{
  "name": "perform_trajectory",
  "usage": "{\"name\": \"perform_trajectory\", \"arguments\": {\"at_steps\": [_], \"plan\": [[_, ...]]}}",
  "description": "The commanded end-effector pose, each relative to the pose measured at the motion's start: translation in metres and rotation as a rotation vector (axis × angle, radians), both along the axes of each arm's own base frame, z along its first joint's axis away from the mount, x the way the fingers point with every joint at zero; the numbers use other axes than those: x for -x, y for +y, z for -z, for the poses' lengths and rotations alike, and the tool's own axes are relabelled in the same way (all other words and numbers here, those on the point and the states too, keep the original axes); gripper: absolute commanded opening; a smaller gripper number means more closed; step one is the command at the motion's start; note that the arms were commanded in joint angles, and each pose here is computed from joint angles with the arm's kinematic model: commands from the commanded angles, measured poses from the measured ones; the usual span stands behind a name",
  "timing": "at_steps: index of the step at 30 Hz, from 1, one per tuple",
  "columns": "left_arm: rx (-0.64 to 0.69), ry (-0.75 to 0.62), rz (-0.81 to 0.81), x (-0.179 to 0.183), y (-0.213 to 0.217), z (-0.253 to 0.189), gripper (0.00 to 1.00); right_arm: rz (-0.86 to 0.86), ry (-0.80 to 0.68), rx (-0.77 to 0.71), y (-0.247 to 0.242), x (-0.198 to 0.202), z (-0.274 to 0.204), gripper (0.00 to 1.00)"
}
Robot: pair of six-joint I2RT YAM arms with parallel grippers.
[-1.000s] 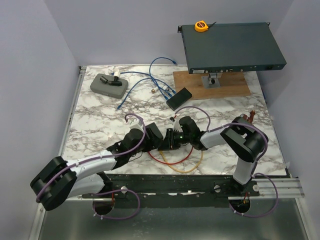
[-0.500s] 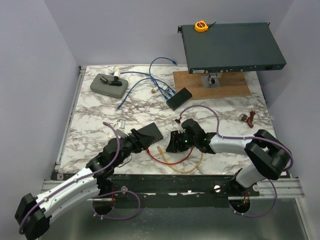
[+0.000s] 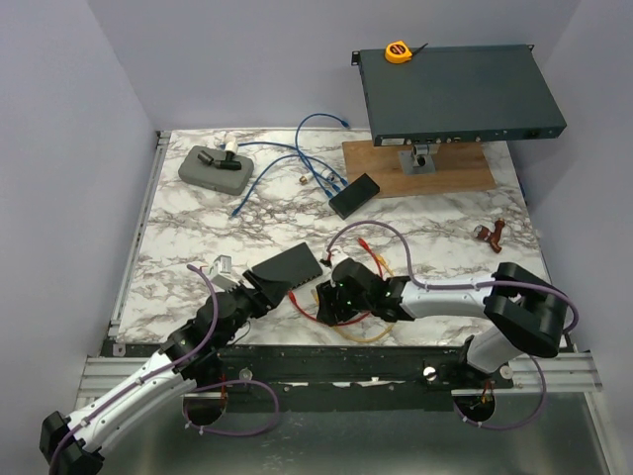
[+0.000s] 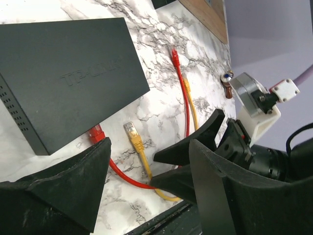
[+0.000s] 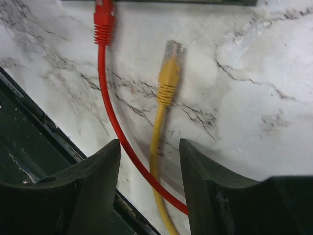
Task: Pull the plug from the switch port
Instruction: Pick up the connector from the center of the board.
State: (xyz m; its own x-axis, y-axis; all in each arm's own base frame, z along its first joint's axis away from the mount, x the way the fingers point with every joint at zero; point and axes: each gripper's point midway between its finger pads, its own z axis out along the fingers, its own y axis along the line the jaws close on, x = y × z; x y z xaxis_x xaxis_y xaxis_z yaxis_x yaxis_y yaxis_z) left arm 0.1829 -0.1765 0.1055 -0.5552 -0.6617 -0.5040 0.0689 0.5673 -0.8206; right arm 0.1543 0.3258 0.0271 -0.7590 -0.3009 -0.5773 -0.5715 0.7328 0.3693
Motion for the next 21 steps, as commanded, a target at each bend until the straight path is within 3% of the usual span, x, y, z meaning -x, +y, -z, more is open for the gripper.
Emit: {"name": "perform_trajectory", "arguments": {"at_steps": [1,6,17,21], "plan": [[-0.014,0.020,-0.042,-0.002,0.008,0.003,0.65,0.012,-0.050,0.085,-0.002,-0.003,0.012,0.55],[-0.032,0.023,-0.053,-0.002,0.012,0.004,0.65,0.033,-0.072,0.174,-0.008,-0.005,0.023,0.51],[-0.048,0.029,-0.073,-0.003,0.016,0.005,0.64,0.052,-0.125,0.368,-0.028,-0.005,0.045,0.24],[-0.058,0.029,-0.076,-0.003,0.017,0.004,0.64,0.067,-0.138,0.399,-0.032,-0.006,0.045,0.09]]}}
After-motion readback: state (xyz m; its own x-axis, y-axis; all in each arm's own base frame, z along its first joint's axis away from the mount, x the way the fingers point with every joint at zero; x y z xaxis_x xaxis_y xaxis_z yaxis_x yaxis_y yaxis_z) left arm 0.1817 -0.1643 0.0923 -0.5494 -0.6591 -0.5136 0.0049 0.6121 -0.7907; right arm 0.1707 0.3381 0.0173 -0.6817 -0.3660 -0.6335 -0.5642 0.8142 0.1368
